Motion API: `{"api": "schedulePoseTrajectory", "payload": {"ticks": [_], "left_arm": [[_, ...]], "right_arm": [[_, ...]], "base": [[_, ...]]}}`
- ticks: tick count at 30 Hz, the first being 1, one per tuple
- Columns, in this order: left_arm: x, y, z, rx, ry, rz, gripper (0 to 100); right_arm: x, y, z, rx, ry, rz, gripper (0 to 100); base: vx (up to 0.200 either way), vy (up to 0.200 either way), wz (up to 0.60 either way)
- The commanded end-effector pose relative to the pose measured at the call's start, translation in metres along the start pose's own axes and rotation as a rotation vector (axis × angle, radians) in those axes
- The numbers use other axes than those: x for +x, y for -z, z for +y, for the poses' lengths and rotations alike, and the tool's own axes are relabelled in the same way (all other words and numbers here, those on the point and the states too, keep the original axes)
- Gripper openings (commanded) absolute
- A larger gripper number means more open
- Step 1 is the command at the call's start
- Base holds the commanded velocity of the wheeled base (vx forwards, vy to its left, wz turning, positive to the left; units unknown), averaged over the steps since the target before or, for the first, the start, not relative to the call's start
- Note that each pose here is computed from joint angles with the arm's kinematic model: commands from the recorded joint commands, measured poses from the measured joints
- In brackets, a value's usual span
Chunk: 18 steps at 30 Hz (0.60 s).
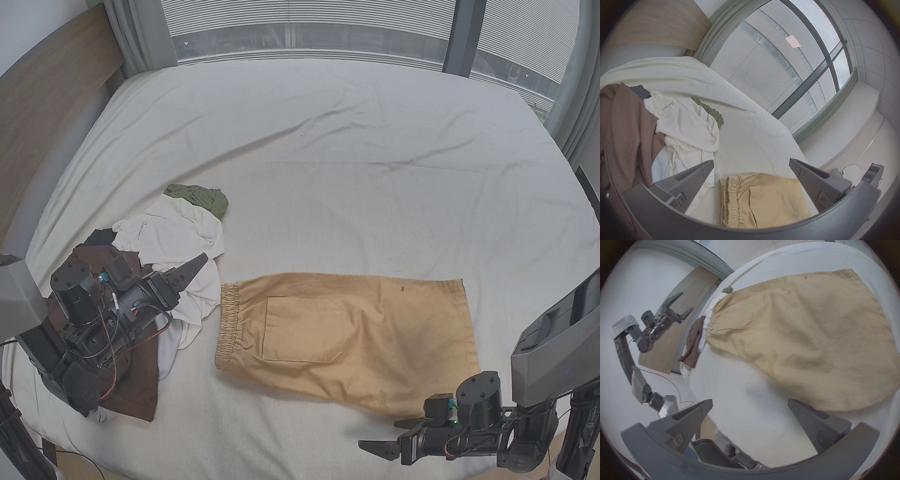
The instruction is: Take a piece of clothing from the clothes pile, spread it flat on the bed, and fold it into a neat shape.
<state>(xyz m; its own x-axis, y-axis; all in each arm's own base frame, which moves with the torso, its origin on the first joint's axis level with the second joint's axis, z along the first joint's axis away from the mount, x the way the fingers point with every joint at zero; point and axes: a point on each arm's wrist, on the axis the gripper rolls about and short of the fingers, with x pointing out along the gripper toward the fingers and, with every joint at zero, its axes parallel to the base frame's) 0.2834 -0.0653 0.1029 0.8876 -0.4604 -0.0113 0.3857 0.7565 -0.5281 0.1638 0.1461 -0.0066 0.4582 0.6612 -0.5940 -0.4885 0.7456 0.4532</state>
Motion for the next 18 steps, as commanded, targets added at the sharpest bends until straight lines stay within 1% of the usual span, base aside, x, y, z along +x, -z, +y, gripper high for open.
{"api": "schedulePoseTrajectory", "payload": {"ticks": [1,3,5,6,7,8,9,10,12,18], "left_arm": [[0.001,0.012,0.003,-0.011,-0.011,0.044,100],[0.003,0.016,0.005,-0.015,-0.018,0.061,100],[0.003,0.017,0.005,-0.016,-0.019,0.062,100],[0.005,0.024,0.006,-0.021,-0.021,0.089,100],[0.005,0.027,0.005,-0.025,-0.019,0.099,100],[0.005,0.027,0.005,-0.025,-0.020,0.102,100],[0.003,0.031,0.005,-0.029,-0.022,0.118,100],[0.003,0.031,0.005,-0.029,-0.022,0.118,100],[0.002,0.038,0.007,-0.036,-0.035,0.144,100],[0.001,0.050,0.012,-0.048,-0.056,0.192,100]], "right_arm": [[-0.015,-0.009,0.013,-0.026,-0.088,-0.047,100],[-0.018,-0.017,0.018,-0.029,-0.126,-0.083,100],[-0.019,-0.017,0.018,-0.029,-0.130,-0.086,100],[-0.026,-0.031,0.027,-0.011,-0.198,-0.150,100],[-0.028,-0.037,0.030,-0.010,-0.227,-0.176,100],[-0.029,-0.038,0.031,-0.009,-0.233,-0.183,100],[-0.032,-0.048,0.035,-0.011,-0.267,-0.227,100],[-0.032,-0.048,0.035,-0.011,-0.267,-0.227,100],[-0.035,-0.062,0.038,-0.021,-0.289,-0.297,100],[-0.046,-0.089,0.027,-0.012,-0.266,-0.432,100]], "base": [[0.000,0.000,0.00],[0.000,0.000,0.00],[0.000,0.000,0.00],[0.000,0.000,0.00],[0.000,0.000,0.00],[0.000,0.000,0.00],[0.000,0.000,0.00],[0.000,0.000,0.00],[0.000,0.000,0.00],[0.000,0.000,0.00]]}}
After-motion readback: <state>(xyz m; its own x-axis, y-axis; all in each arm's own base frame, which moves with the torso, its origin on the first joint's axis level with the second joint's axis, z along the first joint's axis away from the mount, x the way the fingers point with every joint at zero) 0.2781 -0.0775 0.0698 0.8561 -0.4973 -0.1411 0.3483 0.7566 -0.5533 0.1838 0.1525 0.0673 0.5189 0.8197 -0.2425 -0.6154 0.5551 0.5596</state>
